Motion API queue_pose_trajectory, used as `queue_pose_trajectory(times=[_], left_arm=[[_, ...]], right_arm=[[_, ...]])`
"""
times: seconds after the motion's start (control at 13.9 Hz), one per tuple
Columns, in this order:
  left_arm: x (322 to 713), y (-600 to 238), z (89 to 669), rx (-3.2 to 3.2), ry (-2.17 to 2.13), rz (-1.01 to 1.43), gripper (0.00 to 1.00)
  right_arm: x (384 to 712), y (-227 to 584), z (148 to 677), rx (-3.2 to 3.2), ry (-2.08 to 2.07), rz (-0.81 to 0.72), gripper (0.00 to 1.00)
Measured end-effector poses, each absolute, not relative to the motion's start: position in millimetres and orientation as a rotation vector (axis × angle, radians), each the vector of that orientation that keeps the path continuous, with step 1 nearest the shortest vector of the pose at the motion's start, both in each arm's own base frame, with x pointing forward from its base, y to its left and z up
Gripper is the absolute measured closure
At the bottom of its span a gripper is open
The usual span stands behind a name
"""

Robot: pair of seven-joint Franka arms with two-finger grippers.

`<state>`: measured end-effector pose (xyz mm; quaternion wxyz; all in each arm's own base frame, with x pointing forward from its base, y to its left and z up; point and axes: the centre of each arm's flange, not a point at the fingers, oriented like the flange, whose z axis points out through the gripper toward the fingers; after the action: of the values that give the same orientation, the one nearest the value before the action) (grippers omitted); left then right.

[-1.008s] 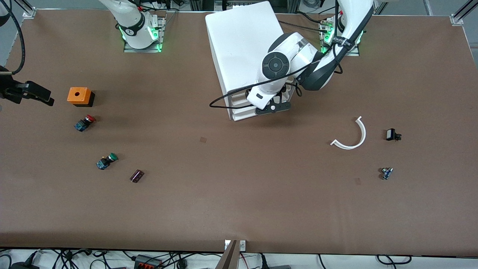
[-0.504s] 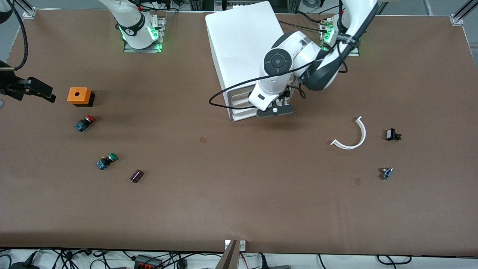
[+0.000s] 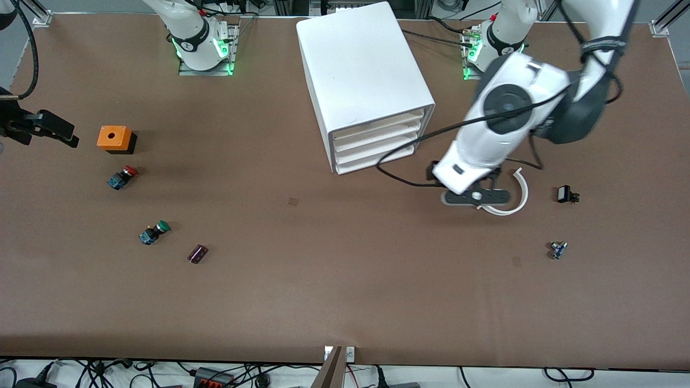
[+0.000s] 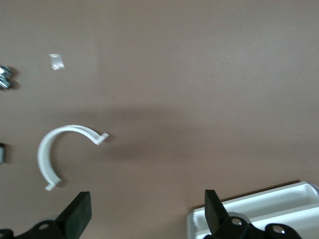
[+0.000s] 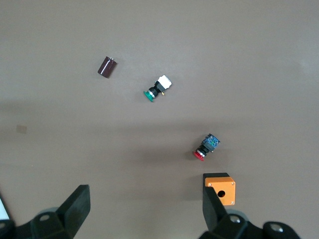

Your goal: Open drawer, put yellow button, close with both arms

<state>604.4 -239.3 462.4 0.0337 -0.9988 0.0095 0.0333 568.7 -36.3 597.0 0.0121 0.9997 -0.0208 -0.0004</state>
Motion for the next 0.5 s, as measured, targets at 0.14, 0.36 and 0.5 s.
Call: queue_pose_trajectory(times=[0.14, 0.36, 0.5], left_arm=[[610.8, -211.0, 494.7, -3.068, 0.137, 0.072, 0.00], [605.2, -158.1, 551.5, -3.019, 0.289, -0.019, 0.00], [593.7, -108.9, 582.9, -3.056, 0.308, -0.030, 0.00]], right_arm=[[568.7, -36.3, 597.0, 3.117, -0.064, -0.001, 0.00], [568.6, -37.1, 597.0, 3.117, -0.067, -0.001, 0.00], [568.6, -36.9, 597.1, 3.117, -0.066, -0.001, 0.00]])
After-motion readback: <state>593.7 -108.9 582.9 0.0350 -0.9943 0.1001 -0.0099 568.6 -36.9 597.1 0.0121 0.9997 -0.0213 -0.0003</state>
